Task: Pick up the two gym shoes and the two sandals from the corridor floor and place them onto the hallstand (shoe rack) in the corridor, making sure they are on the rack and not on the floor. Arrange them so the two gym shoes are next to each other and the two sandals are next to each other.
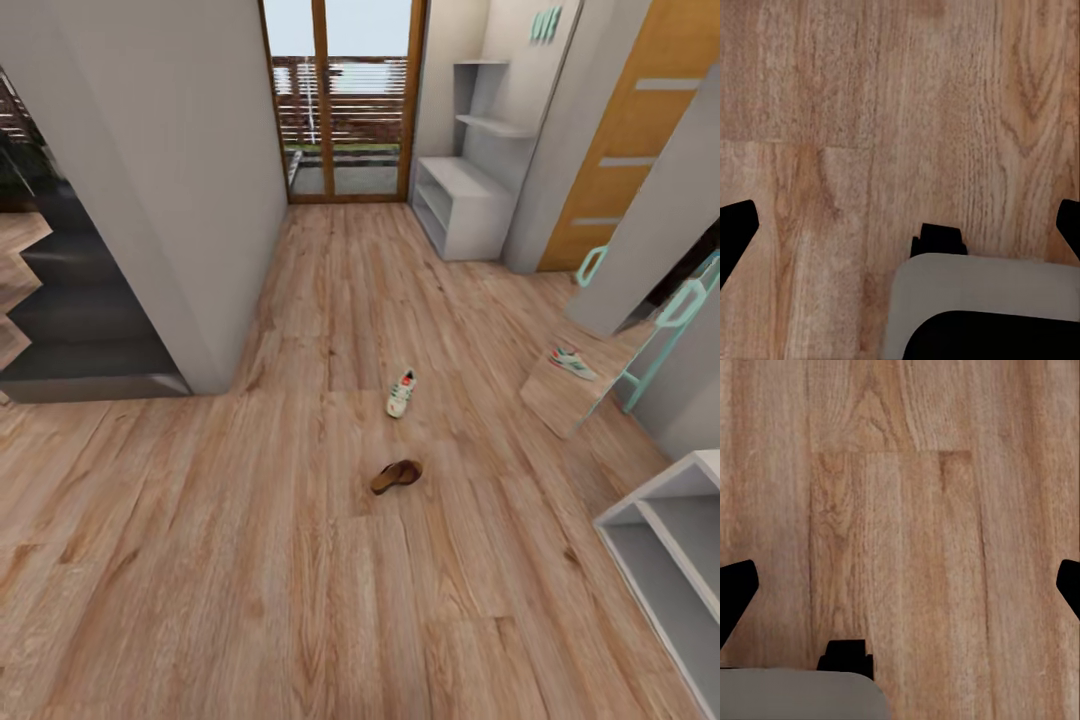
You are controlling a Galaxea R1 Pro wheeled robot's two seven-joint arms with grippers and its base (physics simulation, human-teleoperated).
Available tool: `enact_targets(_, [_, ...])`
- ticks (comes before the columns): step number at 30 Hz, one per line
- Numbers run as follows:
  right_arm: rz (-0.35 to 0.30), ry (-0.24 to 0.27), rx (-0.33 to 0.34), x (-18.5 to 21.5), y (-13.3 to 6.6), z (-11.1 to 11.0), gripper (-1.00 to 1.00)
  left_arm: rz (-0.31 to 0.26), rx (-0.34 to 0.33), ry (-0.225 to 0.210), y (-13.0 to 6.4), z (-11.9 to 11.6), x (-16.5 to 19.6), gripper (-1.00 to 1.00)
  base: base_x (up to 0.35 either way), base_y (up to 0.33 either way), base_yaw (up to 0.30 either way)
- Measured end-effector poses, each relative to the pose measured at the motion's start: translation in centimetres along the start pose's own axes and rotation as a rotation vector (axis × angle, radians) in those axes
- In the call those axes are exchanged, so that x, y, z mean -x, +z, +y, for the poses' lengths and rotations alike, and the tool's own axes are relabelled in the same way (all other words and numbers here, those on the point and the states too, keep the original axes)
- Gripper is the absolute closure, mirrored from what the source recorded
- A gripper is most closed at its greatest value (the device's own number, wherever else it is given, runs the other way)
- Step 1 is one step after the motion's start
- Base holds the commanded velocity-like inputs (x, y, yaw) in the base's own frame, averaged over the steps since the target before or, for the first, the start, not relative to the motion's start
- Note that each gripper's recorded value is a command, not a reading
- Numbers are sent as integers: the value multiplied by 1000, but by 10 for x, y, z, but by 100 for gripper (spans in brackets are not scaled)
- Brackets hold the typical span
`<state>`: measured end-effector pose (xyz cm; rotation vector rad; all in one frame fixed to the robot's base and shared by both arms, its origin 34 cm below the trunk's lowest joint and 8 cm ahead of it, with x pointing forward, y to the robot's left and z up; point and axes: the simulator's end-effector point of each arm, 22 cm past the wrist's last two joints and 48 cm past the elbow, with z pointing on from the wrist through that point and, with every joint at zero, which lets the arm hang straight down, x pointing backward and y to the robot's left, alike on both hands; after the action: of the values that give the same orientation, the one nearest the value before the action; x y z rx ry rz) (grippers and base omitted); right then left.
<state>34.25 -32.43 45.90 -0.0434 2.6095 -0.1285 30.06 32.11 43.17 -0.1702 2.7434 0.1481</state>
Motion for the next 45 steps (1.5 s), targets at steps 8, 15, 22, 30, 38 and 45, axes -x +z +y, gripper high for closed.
enact_targets(8, [0, -2, 3, 0, 0, 1, -100, 0, 0, 0, 0, 0, 0, -100, 279, 242, 1])
enact_targets(15, [-1, -2, 3, 0, 0, 1, -100, 0, 0, 0, 0, 0, 0, -100, 274, 244, 0])
enact_targets(22, [-3, 1, 0, 1, 0, 0, -100, -1, 1, -1, 0, 0, 1, -100, 178, 225, 0])
enact_targets(30, [-15, 3, -1, 6, 0, -1, -100, -15, -2, -2, 0, -1, 7, -100, 19, 28, 0])
enact_targets(38, [-28, 4, -2, 10, 3, -1, -100, -28, -3, -4, 3, -2, 11, -100, 1, 1, 0])
enact_targets(45, [-39, 4, -2, 8, 13, 1, -100, -39, -4, -5, 14, -3, 10, -100, 0, 0, 0])
